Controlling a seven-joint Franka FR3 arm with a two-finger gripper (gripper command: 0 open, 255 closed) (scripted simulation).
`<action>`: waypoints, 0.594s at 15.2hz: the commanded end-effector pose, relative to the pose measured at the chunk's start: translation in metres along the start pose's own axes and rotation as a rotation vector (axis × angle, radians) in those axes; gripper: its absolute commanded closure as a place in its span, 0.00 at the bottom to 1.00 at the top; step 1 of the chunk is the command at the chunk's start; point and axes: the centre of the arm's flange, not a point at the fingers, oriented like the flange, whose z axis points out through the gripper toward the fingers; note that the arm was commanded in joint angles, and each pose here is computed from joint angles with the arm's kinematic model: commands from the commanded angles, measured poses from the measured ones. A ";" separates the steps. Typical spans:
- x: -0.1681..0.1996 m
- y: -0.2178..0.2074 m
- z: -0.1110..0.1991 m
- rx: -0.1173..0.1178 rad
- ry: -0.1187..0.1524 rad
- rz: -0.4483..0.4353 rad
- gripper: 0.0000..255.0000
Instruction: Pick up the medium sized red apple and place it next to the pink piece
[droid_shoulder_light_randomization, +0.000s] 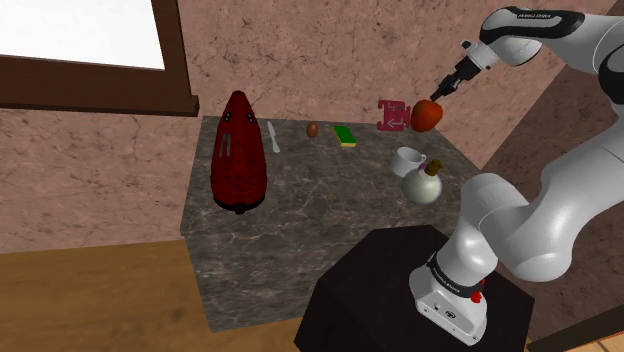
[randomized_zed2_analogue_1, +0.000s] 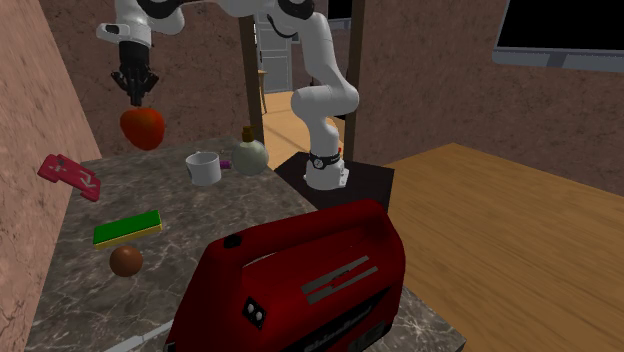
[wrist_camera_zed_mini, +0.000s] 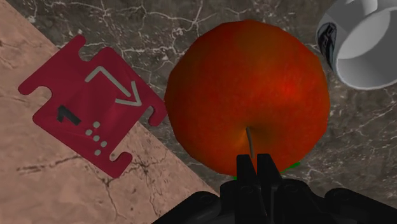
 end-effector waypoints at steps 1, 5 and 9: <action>-0.004 0.000 0.009 -0.001 0.000 0.000 1.00; -0.013 0.000 0.028 -0.001 0.000 0.000 1.00; -0.022 -0.001 0.048 -0.001 0.000 0.000 1.00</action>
